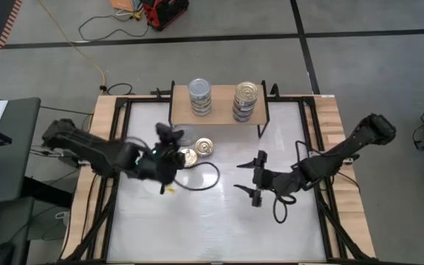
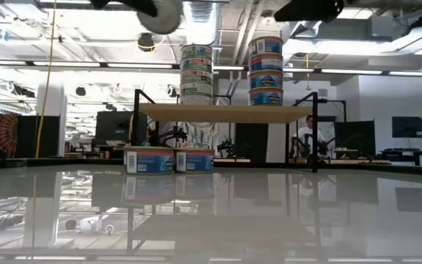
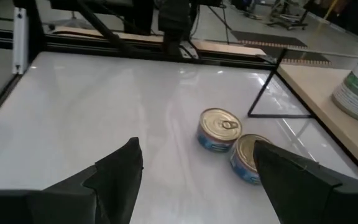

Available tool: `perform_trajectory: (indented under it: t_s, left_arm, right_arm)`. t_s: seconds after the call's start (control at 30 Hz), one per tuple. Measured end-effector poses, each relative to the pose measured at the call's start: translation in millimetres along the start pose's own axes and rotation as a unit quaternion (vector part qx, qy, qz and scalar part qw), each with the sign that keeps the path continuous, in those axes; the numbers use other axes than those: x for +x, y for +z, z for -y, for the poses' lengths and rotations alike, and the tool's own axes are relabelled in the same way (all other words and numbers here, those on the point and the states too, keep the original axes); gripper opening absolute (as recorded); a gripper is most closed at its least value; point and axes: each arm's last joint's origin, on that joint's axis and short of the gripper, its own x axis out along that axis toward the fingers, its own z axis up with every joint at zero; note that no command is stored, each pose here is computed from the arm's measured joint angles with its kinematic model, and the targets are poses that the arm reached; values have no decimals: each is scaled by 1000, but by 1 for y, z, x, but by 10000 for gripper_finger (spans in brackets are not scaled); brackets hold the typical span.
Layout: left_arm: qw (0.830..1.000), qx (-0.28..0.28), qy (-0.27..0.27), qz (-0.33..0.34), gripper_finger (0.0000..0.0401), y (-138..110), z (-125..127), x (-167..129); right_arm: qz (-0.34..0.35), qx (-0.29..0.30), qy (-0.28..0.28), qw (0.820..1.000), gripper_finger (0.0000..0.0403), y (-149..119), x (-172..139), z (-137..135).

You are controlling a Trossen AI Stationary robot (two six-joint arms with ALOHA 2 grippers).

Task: Stack canned seafood by type on shelf
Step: Stack the green white tuna can on top of the other green white tuna cans on the shelf

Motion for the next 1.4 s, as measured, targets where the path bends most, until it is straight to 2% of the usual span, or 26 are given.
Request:
perform_trajectory:
  t_s: [0.07,0.3,0.43,0.67,0.87,1.03,1.23,1.4]
  left_arm:
    - [999,14,-11,36,134,8,-12,6]
    - [988,119,54,83,134,24,-45,25]
    - [984,160,68,48,134,14,-60,48]
    - [983,164,86,-13,134,-11,-87,91]
    - [981,167,92,-38,135,-36,-109,121]
    - [976,199,80,-35,135,-48,-115,131]
    - [962,269,41,-11,135,-50,-108,134]
    - [963,265,49,-29,135,-49,-108,136]
  right_arm:
    - [-1,7,-9,1000,329,0,3,4]
    - [-3,9,-20,1000,329,2,5,11]
    - [-14,1,-26,1000,329,0,6,14]
    - [-28,-3,-41,999,329,-3,11,21]
    - [-33,-12,-50,998,329,-3,13,25]
    - [-46,-23,-63,997,329,-5,17,32]
    - [-54,-25,-76,995,329,-6,20,39]
    - [-51,-20,-83,995,329,-5,22,43]
